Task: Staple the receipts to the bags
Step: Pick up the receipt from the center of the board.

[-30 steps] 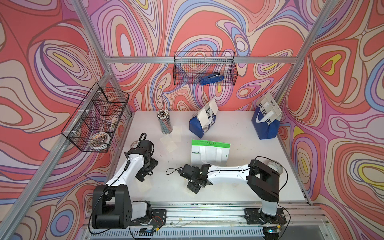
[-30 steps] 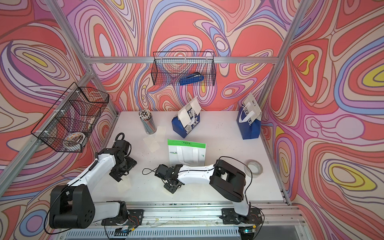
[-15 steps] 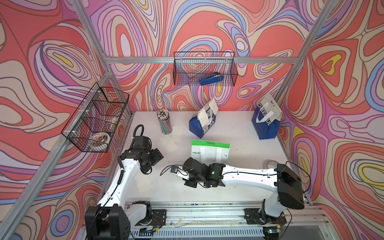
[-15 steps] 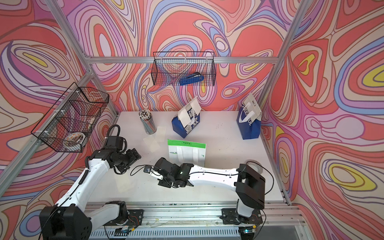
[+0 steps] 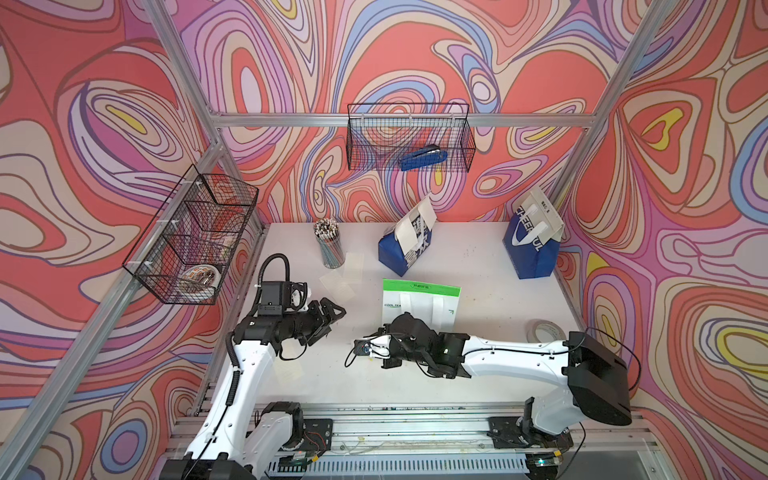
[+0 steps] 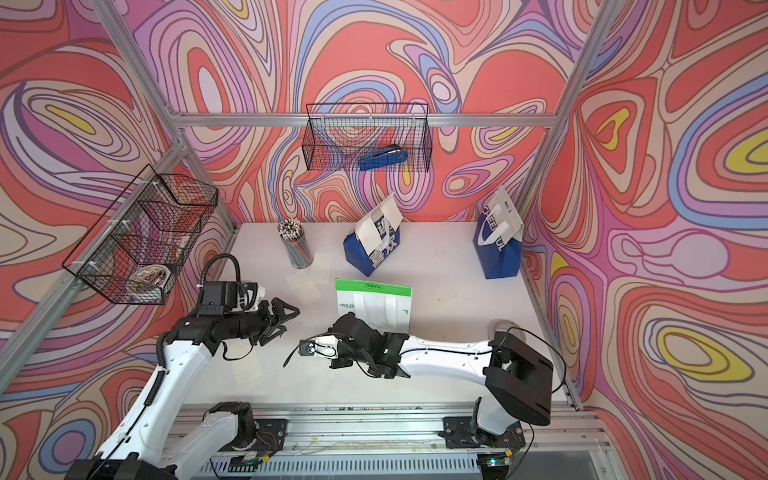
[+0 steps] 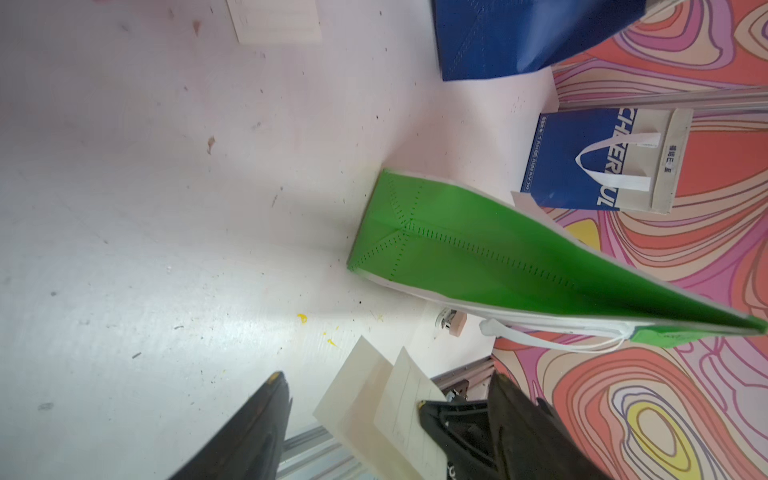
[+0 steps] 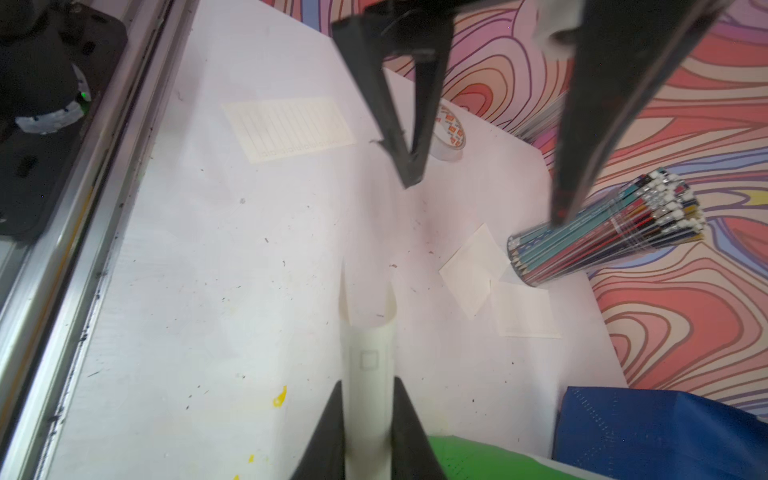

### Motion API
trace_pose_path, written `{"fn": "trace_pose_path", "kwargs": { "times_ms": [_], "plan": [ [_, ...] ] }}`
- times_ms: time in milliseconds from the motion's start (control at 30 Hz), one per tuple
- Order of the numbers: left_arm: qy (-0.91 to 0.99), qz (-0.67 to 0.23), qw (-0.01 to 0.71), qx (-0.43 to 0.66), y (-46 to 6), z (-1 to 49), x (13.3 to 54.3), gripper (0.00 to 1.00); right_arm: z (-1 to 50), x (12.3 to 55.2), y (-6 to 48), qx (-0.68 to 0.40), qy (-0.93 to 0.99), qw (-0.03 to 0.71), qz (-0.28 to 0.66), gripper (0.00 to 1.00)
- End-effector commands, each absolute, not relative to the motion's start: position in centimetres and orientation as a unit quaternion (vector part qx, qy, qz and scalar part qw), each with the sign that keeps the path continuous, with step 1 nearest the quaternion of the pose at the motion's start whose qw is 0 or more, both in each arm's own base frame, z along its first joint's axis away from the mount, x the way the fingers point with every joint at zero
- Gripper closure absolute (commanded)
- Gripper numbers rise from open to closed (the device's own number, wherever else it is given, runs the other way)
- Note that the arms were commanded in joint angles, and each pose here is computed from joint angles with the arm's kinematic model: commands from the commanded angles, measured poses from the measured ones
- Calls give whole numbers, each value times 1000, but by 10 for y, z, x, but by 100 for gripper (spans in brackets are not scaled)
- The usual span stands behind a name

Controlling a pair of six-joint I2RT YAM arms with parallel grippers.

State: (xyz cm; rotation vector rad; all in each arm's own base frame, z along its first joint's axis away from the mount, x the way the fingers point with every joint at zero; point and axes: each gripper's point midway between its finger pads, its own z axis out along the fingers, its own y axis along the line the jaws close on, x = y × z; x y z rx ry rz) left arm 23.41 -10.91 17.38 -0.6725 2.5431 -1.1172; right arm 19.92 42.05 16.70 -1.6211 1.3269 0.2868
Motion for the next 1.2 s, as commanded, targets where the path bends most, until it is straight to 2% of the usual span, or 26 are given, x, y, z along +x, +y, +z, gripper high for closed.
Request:
{"fn": "trace_pose_path", "kwargs": {
  "times_ms": [0,300,433,867,1000,1100,1167],
  "plan": [
    [872,-412,119,-238,-119,176,226,24,186,203,434,-658,519,528,138,81],
    [867,-411,115,-257,-121,177,233,34,183,207,451,-663,512,526,151,80],
    [877,-391,121,-251,-116,179,234,36,179,207,451,-666,512,521,151,79],
    [861,-427,95,-260,-131,177,237,42,180,215,460,-652,524,526,152,79],
    [859,-436,94,-253,-135,180,239,58,175,215,462,-650,531,520,157,79],
    [860,-435,93,-251,-135,178,239,77,174,217,463,-646,535,521,156,80],
    [862,-431,94,-251,-134,175,238,93,175,218,462,-643,537,524,155,80]
  ]
}}
